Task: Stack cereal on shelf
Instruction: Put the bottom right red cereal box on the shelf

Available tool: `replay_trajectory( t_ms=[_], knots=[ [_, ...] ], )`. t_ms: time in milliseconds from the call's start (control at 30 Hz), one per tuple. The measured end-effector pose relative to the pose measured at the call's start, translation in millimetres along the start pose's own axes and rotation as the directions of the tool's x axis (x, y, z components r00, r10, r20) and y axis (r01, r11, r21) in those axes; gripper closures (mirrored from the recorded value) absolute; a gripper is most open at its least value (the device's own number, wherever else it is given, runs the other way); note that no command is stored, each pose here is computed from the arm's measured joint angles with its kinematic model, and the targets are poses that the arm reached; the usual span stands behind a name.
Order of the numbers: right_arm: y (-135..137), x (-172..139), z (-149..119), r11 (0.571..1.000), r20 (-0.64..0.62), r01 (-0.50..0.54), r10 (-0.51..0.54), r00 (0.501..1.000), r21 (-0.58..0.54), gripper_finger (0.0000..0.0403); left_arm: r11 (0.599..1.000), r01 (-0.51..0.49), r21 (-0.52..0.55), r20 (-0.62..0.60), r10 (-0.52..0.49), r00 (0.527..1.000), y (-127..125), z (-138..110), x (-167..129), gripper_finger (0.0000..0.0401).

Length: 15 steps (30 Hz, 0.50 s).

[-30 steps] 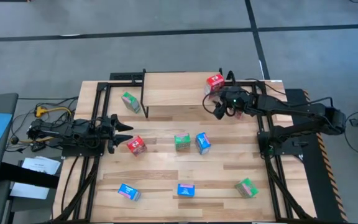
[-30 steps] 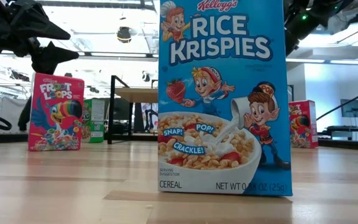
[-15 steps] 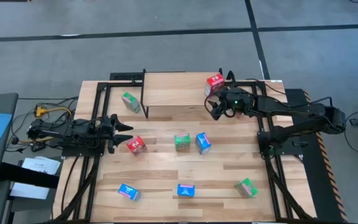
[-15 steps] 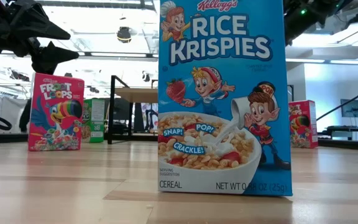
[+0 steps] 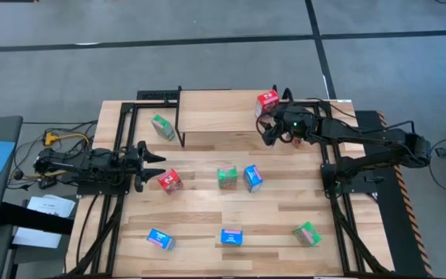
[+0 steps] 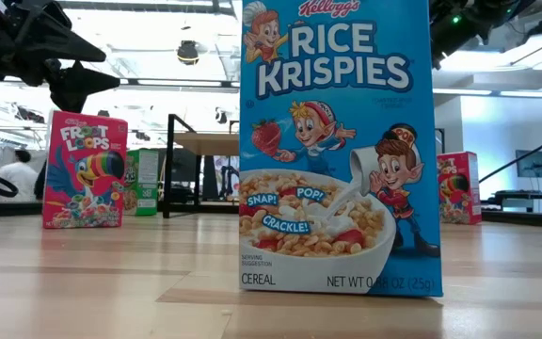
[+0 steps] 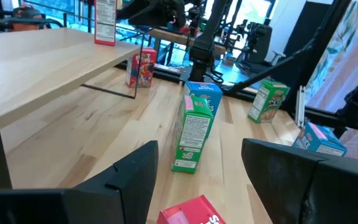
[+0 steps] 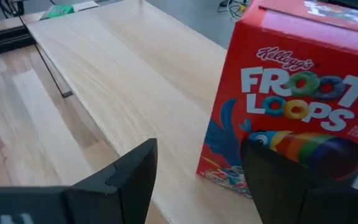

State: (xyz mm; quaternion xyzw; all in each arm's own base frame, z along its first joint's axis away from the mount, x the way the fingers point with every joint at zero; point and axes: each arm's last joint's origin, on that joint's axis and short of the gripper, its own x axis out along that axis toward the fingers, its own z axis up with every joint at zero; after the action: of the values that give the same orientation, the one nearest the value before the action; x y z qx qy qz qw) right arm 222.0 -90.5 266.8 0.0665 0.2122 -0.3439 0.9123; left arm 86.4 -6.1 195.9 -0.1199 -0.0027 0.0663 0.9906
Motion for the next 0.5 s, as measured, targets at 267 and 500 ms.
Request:
replay_trajectory(
  t_ms=[267, 500],
  knots=[
    [7.1, -2.5, -2.4, 0.999, -0.014, -0.026, 0.027, 1.0, 0.029, 0.0147, 1.0, 0.001, 0.0, 0.0, -0.001, 1.0, 0.0, 0.0, 0.0, 0.0179],
    [11.6, 10.3, -4.1, 0.998, -0.006, -0.025, 0.026, 1.0, 0.059, 0.0147, 1.0, 0.0, 0.001, 0.0, 0.0, 1.0, 0.0, 0.0, 0.0, 0.0179]
  ],
)
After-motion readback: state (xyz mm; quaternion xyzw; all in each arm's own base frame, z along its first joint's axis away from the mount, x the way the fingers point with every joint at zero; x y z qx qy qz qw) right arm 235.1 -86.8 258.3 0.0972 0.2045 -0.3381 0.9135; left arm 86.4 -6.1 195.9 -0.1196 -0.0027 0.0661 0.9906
